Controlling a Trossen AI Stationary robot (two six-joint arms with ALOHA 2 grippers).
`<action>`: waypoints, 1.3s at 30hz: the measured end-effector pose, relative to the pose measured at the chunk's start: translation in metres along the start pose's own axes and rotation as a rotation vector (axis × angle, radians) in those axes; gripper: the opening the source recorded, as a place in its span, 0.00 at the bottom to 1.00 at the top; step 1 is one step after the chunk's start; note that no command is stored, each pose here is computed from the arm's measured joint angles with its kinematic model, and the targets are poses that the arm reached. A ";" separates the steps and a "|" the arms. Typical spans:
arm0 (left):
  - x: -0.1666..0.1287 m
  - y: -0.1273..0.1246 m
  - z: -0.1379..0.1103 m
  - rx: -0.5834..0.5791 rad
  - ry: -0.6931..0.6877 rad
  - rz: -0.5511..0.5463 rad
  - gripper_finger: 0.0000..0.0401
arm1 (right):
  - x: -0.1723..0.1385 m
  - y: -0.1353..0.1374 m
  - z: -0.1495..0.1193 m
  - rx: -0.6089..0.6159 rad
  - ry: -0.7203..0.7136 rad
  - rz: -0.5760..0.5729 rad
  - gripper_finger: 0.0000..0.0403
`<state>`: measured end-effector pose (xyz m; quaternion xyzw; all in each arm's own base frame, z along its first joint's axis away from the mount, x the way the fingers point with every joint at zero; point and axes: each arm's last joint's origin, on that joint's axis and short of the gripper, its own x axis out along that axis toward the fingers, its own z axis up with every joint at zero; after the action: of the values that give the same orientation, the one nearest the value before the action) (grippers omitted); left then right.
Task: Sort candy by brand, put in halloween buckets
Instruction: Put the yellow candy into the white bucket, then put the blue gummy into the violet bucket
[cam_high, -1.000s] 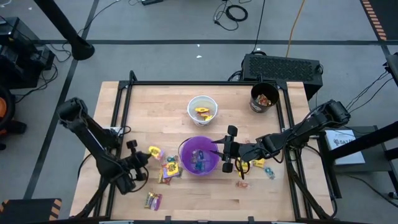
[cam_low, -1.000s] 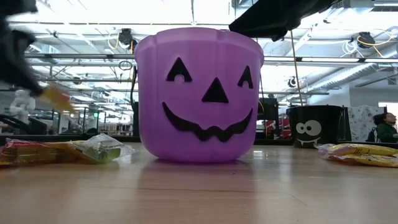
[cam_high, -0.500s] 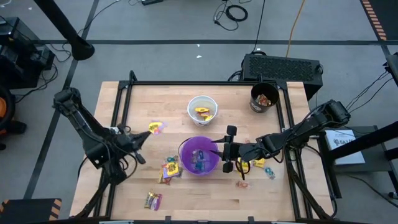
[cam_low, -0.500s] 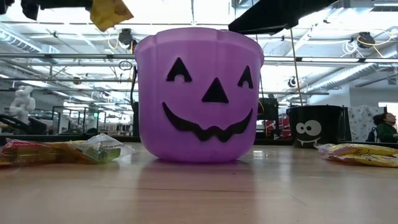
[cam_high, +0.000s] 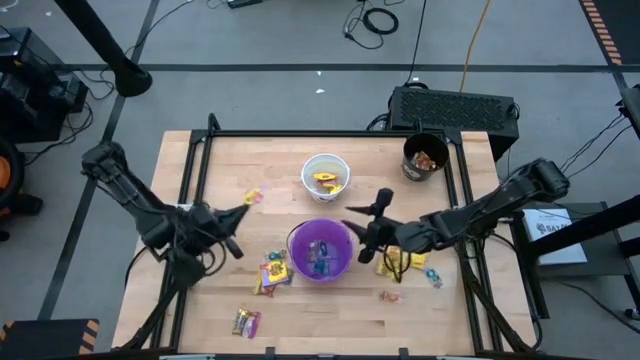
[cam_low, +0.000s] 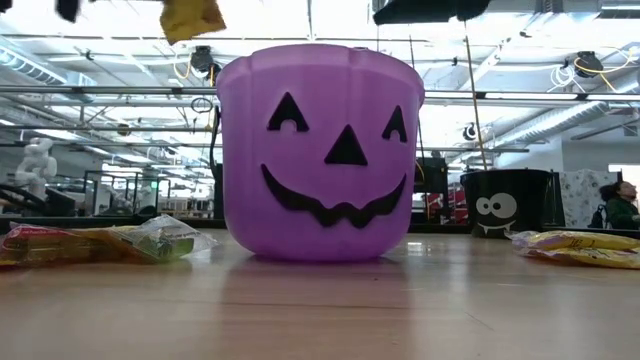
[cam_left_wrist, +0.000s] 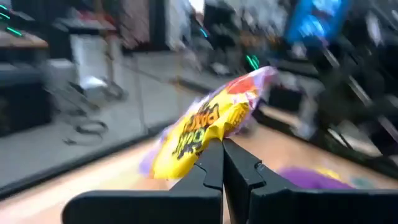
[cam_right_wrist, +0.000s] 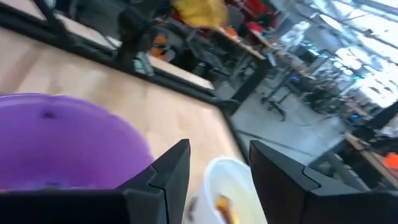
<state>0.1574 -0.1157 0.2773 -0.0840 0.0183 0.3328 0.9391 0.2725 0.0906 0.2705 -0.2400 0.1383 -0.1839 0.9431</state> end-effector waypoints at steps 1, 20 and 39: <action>0.004 -0.005 0.005 0.008 0.032 -0.043 0.00 | -0.003 -0.004 0.002 0.002 -0.001 -0.015 0.39; 0.186 0.063 0.038 0.097 0.069 -0.375 0.00 | -0.038 -0.039 0.001 0.095 0.063 0.004 0.39; 0.231 0.084 -0.003 0.045 0.247 -0.409 0.36 | -0.038 -0.037 -0.005 0.125 0.104 0.012 0.39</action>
<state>0.2845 0.0912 0.2413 -0.1050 0.1233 0.1222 0.9792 0.2266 0.0744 0.2918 -0.1700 0.1769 -0.1989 0.9488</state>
